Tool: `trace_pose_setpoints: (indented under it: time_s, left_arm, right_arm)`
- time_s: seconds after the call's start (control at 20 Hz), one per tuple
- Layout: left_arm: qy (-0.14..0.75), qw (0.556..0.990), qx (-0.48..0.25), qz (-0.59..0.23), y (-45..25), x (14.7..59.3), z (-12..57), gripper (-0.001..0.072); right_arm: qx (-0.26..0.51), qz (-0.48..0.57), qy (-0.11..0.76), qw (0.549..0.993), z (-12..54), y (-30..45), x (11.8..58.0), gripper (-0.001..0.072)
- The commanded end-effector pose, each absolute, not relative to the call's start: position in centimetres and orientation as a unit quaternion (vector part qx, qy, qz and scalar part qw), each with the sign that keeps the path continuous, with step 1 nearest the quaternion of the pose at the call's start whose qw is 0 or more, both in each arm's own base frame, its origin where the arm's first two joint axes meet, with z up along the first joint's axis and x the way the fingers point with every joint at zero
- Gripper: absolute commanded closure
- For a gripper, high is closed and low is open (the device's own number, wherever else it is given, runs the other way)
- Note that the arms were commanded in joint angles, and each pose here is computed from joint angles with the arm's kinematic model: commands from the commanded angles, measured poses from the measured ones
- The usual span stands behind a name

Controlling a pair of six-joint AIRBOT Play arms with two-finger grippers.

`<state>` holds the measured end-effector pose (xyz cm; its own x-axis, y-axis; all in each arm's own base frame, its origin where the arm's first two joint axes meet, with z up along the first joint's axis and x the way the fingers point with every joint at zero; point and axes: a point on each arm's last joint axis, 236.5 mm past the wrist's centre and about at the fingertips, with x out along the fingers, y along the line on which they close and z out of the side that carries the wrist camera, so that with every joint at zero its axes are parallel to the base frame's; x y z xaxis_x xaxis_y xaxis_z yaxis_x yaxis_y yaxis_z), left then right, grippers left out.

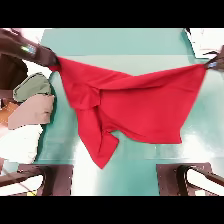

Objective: Fold the shirts.

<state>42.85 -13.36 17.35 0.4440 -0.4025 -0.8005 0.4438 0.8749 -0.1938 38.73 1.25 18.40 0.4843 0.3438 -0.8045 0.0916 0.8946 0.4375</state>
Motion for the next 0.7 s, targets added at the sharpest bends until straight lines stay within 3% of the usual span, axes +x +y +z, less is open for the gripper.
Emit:
trace_pose_setpoints:
  time_s: [0.0,0.1,0.15,0.2,0.25,0.3,0.4,0.65]
  left_arm:
    - [0.526,0.817,0.001,-0.236,-13.6,46.3,8.6,0.0683]
    - [0.520,0.823,0.000,-0.229,-13.5,47.2,8.0,0.0681]
    - [0.516,0.826,0.005,-0.227,-13.2,47.5,8.3,0.0525]
    - [0.514,0.829,0.012,-0.218,-12.5,47.7,8.6,0.0242]
    - [0.516,0.830,0.013,-0.211,-11.7,47.7,9.0,0.0144]
    - [0.519,0.830,0.007,-0.204,-10.6,47.7,9.4,0.0195]
    - [0.535,0.825,-0.033,-0.181,-8.0,46.9,10.3,0.0341]
    - [0.585,0.770,-0.136,-0.216,-6.8,41.7,7.9,0.0339]
  right_arm:
    - [0.204,0.075,0.525,0.823,10.3,3.5,43.8,0.0699]
    - [0.211,0.070,0.512,0.830,8.9,3.6,46.0,0.0699]
    - [0.213,0.067,0.505,0.833,8.6,3.4,46.7,0.0698]
    - [0.214,0.065,0.502,0.835,8.5,3.3,47.0,0.0677]
    - [0.213,0.063,0.499,0.838,8.5,3.1,47.2,0.0484]
    - [0.214,0.061,0.497,0.839,8.6,2.7,47.2,0.0268]
    - [0.212,0.071,0.497,0.838,9.3,2.0,46.5,0.0259]
    - [0.239,0.146,0.479,0.832,13.2,3.1,44.3,0.0261]
